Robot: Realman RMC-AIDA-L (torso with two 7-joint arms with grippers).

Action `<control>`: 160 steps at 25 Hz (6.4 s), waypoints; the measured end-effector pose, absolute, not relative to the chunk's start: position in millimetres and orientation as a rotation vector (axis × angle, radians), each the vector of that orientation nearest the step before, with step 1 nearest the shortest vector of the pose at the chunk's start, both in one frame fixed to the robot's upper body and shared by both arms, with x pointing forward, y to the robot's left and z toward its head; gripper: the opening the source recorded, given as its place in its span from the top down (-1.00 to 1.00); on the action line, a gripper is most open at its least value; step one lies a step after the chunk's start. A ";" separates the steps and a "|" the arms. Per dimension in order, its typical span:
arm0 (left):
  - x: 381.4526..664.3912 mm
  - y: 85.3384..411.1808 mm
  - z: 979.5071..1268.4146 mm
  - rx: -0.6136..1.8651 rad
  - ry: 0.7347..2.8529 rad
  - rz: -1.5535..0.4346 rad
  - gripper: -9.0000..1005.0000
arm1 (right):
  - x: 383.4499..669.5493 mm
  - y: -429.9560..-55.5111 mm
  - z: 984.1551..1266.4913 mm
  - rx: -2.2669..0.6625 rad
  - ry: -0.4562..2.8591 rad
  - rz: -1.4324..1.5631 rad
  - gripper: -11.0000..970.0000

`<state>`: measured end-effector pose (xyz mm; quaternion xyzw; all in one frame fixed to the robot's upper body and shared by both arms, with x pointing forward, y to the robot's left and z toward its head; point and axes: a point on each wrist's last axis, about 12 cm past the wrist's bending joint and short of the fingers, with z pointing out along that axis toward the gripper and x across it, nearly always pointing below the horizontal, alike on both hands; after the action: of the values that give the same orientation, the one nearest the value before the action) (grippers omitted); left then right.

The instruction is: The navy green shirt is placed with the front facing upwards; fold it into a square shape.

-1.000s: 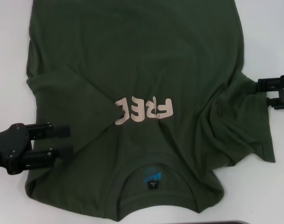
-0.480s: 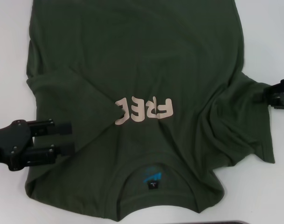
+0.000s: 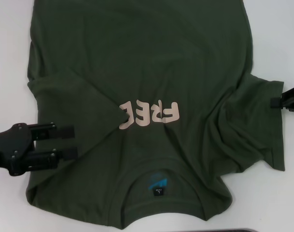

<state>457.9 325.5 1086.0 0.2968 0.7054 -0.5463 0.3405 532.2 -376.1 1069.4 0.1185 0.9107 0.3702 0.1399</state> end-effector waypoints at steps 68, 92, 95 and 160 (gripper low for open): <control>460.5 326.4 1088.2 0.762 1.838 -1.411 -0.32 | 548.1 -324.6 1089.1 0.305 2.326 1.519 0.95; 462.4 326.2 1090.2 0.757 1.851 -1.413 -0.32 | 545.9 -318.3 1075.9 0.405 2.299 1.537 0.78; 463.6 325.7 1090.9 0.761 1.849 -1.409 -0.32 | 546.9 -317.8 1078.4 0.390 2.327 1.544 0.65; 533.0 169.2 1054.0 0.027 2.648 -1.693 -0.12 | 571.6 -382.8 1155.5 0.115 2.357 1.160 -0.04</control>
<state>533.0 169.2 1054.0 0.0087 0.8424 -0.5387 -0.0006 571.6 -382.8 1155.5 0.0424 0.8671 0.4269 0.2533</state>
